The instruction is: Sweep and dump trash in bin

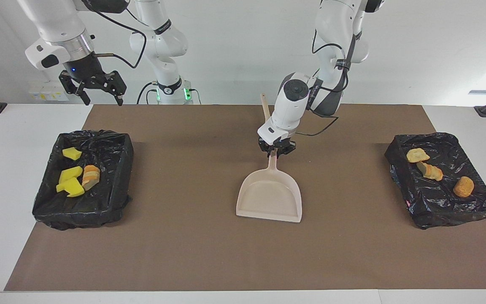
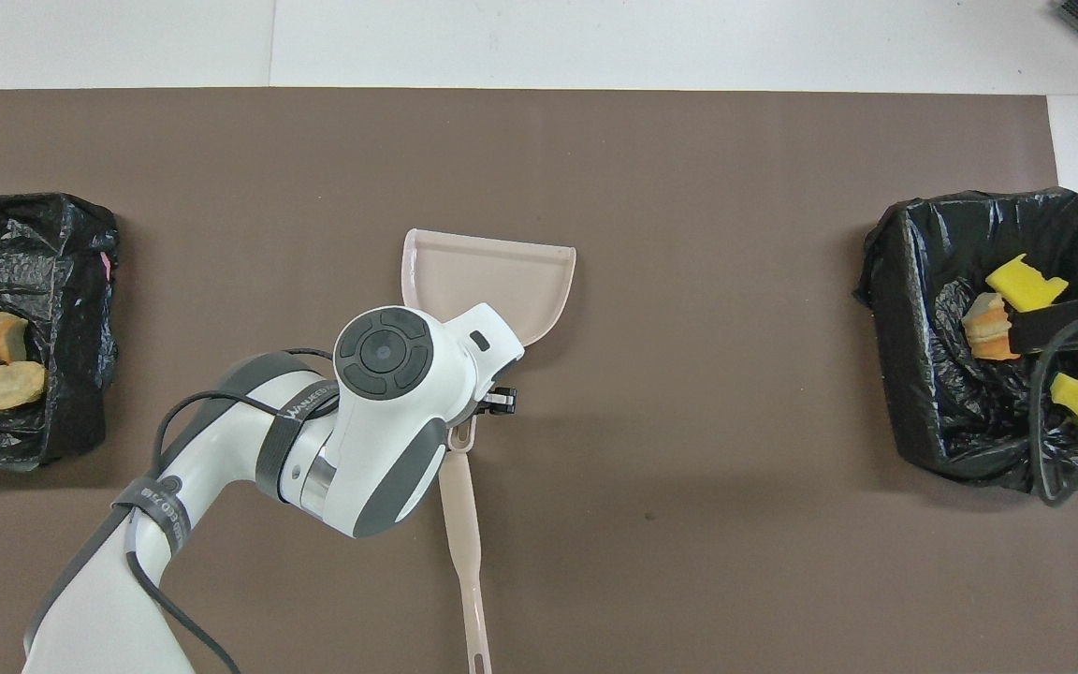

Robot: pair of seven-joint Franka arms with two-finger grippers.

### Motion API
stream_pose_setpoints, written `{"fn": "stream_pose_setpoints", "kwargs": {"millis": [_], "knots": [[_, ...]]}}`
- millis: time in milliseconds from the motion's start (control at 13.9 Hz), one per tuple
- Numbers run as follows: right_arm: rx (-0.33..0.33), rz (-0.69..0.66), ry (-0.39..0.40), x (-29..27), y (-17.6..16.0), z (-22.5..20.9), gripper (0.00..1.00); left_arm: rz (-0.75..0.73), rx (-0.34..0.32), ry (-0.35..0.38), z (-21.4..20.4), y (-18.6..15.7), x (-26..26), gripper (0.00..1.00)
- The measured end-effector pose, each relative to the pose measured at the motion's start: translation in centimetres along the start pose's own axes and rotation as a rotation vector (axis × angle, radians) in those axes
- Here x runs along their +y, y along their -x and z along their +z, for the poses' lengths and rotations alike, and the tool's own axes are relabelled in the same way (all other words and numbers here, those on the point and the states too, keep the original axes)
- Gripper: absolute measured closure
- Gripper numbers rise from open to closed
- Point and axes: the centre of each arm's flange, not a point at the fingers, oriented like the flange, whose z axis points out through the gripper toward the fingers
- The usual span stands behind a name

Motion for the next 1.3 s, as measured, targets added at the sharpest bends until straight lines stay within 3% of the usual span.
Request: {"fn": "stream_pose_setpoints", "kwargs": {"millis": [72, 432, 504, 793, 1297], "knots": [[0.000, 0.000, 0.000, 0.0, 0.0, 0.0, 0.00, -0.006, -0.002, 0.000, 0.1, 0.1, 0.0, 0.63], [0.000, 0.000, 0.000, 0.0, 0.0, 0.0, 0.00, -0.099, 0.019, 0.007, -1.2, -1.0, -2.2, 0.04], [0.000, 0.000, 0.000, 0.0, 0.0, 0.0, 0.00, -0.126, 0.035, 0.012, -2.3, -1.7, -3.6, 0.00], [0.000, 0.000, 0.000, 0.0, 0.0, 0.0, 0.00, -0.233, 0.080, 0.023, -9.1, -3.2, -12.6, 0.00], [0.000, 0.000, 0.000, 0.0, 0.0, 0.0, 0.00, -0.098, 0.021, 0.002, -16.1, -0.4, -26.9, 0.00]]}}
